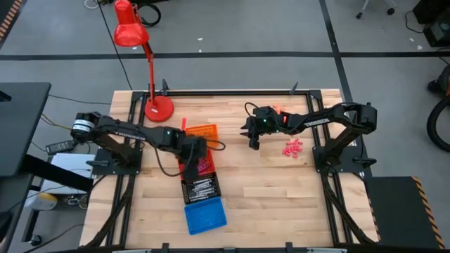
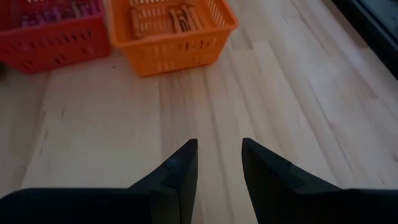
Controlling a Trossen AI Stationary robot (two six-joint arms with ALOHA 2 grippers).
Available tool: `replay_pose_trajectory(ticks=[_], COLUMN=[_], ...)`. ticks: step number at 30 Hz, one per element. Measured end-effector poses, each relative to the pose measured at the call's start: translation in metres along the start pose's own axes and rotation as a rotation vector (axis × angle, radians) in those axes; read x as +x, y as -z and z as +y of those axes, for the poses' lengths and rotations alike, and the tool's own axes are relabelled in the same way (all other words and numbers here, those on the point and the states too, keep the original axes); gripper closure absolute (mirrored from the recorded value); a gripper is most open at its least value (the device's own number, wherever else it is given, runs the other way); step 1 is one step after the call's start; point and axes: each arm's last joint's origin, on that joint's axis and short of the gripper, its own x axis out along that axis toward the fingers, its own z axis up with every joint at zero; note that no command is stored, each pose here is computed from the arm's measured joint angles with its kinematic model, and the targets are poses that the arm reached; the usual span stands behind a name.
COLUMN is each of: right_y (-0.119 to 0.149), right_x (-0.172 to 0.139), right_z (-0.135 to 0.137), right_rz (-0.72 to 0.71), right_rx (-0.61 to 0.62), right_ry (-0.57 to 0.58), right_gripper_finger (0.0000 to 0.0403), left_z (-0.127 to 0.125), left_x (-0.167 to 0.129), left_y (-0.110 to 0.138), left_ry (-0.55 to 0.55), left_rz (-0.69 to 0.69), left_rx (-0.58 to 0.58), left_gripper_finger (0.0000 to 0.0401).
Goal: Sort crayons
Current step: Put the brown crayon into the blue basket
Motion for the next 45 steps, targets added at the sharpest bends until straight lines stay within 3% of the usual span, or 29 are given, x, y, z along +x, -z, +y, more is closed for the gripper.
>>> replay_pose_trajectory(ticks=[5,10,16,21,31,38,45], right_y=[-0.002,-0.003,0.002,0.005,0.004,0.004,0.004], right_x=[0.000,0.000,-0.001,-0.001,-0.001,-0.001,-0.001], right_z=[0.000,-0.001,0.003,0.013,0.029,0.030,0.023], right_rz=[-0.017,-0.034,0.026,0.071,0.086,0.089,0.080], right_rx=[-0.005,0.016,0.080,0.091,0.052,0.019,0.013], right_ry=[0.003,0.006,-0.010,-0.039,-0.062,-0.061,-0.044], right_gripper_finger=[0.0274,0.0274,0.0274,0.0274,0.0274,0.0274,0.0274], left_z=[-0.027,-0.067,-0.113,-0.132,-0.167,-0.182,-0.175], left_x=[0.005,0.008,0.041,0.064,0.066,0.084,0.079], left_y=[-0.007,-0.004,0.013,0.015,0.000,0.010,0.005], left_ry=[0.258,0.340,0.329,0.281,0.276,0.251,0.263], left_rz=[-0.097,-0.125,0.033,0.141,0.210,0.321,0.327], left_rx=[-0.170,-0.267,-0.355,-0.412,-0.317,-0.275,-0.276], left_gripper_finger=[0.0346,0.0346,0.0346,0.0346,0.0346,0.0340,0.0275])
